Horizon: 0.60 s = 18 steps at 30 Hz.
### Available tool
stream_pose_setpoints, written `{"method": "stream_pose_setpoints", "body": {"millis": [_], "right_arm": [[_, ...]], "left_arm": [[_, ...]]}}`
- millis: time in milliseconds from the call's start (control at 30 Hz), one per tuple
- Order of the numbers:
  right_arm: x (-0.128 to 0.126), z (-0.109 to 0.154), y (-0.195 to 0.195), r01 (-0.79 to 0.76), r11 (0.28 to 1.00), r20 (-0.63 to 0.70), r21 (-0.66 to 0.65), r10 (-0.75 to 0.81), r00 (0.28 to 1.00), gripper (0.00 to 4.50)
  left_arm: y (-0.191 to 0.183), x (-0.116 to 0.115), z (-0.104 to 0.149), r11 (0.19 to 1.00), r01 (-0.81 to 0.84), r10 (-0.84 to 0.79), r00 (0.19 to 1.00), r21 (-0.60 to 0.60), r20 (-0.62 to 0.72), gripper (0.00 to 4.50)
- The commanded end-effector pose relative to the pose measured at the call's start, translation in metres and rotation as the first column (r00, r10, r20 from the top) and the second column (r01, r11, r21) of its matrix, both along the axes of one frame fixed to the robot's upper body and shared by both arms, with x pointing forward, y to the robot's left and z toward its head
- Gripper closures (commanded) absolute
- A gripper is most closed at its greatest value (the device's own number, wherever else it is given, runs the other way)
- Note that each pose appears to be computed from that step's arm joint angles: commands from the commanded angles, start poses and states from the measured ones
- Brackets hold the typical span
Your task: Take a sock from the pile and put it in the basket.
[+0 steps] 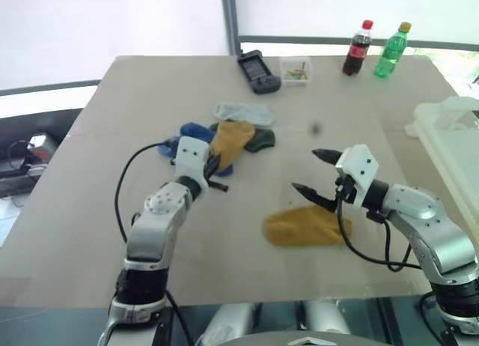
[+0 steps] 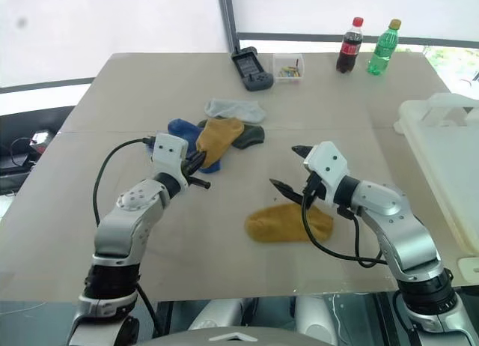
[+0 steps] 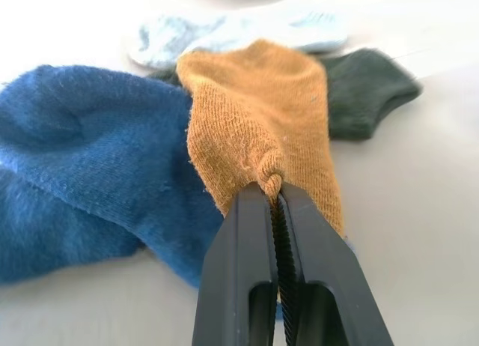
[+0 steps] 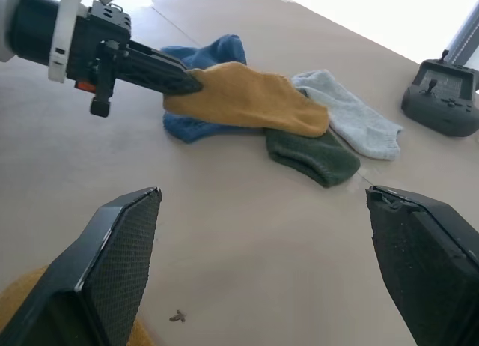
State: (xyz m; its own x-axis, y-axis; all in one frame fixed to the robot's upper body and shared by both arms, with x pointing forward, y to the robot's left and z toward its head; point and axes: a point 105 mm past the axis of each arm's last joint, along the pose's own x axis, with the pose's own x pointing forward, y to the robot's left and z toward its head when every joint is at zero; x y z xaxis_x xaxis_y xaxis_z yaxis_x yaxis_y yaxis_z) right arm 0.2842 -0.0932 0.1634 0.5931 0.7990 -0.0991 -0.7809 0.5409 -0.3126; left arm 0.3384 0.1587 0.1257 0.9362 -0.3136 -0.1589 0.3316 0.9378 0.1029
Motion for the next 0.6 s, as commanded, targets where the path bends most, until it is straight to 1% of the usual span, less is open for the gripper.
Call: {"method": "stream_pose_setpoints", "body": {"millis": [33,133,200,300,500,600], "right_arm": [[-0.003,0.012,0.002,-0.026,1.000,0.044,0.009,0.026,0.999,0.00],[-0.002,0.011,0.003,-0.033,0.999,0.041,0.008,0.032,0.999,0.00],[-0.001,0.011,0.004,-0.036,0.999,0.038,0.007,0.035,0.999,0.00],[-0.001,0.010,0.004,-0.038,0.999,0.034,0.005,0.038,0.999,0.00],[-0.004,0.007,0.002,-0.033,0.999,0.019,-0.005,0.033,0.999,0.00],[-0.009,0.004,0.002,-0.045,0.999,-0.006,-0.011,0.045,0.999,0.00]], "left_arm": [[-0.006,-0.016,0.015,0.995,0.087,-0.086,0.996,-0.038,0.027,4.43],[-0.013,-0.034,0.008,0.978,0.197,-0.199,0.980,-0.069,-0.023,4.43],[-0.018,-0.050,0.001,0.952,0.296,-0.301,0.951,-0.081,-0.066,4.43],[-0.020,-0.068,-0.010,0.913,0.396,-0.408,0.901,-0.101,-0.147,4.43],[-0.005,-0.104,-0.027,0.823,0.549,-0.564,0.762,-0.143,-0.319,4.43],[0.011,-0.114,-0.030,0.798,0.591,-0.586,0.715,-0.120,-0.381,4.43]]}}
